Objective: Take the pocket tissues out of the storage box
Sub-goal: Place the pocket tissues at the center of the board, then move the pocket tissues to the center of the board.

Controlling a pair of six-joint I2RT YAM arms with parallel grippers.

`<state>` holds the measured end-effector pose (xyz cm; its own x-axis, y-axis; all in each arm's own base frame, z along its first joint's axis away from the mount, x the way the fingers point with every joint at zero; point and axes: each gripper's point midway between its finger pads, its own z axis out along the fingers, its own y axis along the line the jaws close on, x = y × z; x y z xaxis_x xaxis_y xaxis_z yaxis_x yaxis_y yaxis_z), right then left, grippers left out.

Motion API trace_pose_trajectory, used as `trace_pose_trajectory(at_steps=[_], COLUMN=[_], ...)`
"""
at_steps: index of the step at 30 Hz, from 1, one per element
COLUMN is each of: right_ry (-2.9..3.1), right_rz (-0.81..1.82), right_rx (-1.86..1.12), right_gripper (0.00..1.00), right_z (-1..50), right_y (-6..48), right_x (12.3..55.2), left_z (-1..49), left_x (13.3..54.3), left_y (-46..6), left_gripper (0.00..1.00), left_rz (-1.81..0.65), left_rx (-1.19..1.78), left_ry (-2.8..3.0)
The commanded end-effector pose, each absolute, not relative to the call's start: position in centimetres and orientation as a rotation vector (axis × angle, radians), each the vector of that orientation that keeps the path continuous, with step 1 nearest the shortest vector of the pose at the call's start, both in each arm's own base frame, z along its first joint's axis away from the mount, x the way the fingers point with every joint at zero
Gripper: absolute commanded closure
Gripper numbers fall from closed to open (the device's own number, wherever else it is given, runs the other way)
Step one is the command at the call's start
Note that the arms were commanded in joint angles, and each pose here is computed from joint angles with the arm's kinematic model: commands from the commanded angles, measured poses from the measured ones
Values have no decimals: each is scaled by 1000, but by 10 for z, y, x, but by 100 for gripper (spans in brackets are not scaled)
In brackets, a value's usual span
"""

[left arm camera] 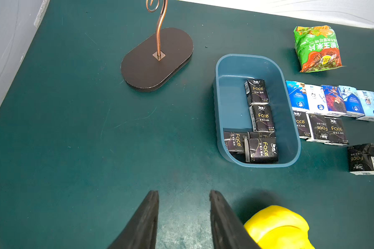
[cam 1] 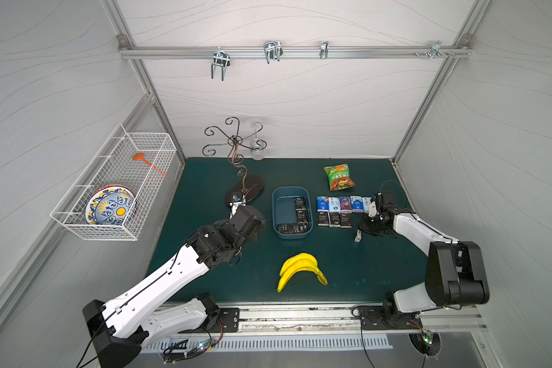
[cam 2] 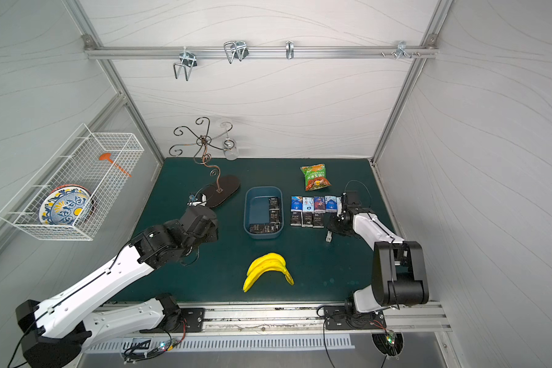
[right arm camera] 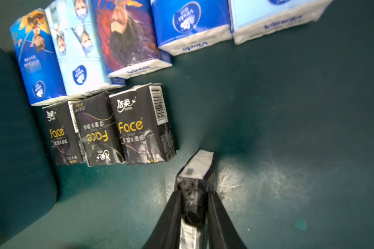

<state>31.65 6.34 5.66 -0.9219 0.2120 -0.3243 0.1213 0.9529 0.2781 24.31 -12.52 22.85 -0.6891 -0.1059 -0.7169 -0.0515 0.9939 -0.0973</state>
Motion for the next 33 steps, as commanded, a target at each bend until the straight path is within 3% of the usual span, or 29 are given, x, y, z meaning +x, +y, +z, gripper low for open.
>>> trace_pose_trajectory(at_steps=[1,10,21,33], right_ry=[2781,2837,2827,2856], right_rz=[292,134,175,189], right_rx=[191,78,20,37], right_gripper=[70,77,56,55], right_z=[52,44,56,53], right_y=[68,74,89,81], right_x=[310,300,295,294], left_z=[252,252,248,252], left_x=[248,247,247,246], left_y=[-132,-130,-131,-130], left_gripper=[57,57,57,57], left_rz=[-168,-170,-172,-173], left_rx=[-131,-138,-140,-137], left_ry=[2273,2268,2277,2268])
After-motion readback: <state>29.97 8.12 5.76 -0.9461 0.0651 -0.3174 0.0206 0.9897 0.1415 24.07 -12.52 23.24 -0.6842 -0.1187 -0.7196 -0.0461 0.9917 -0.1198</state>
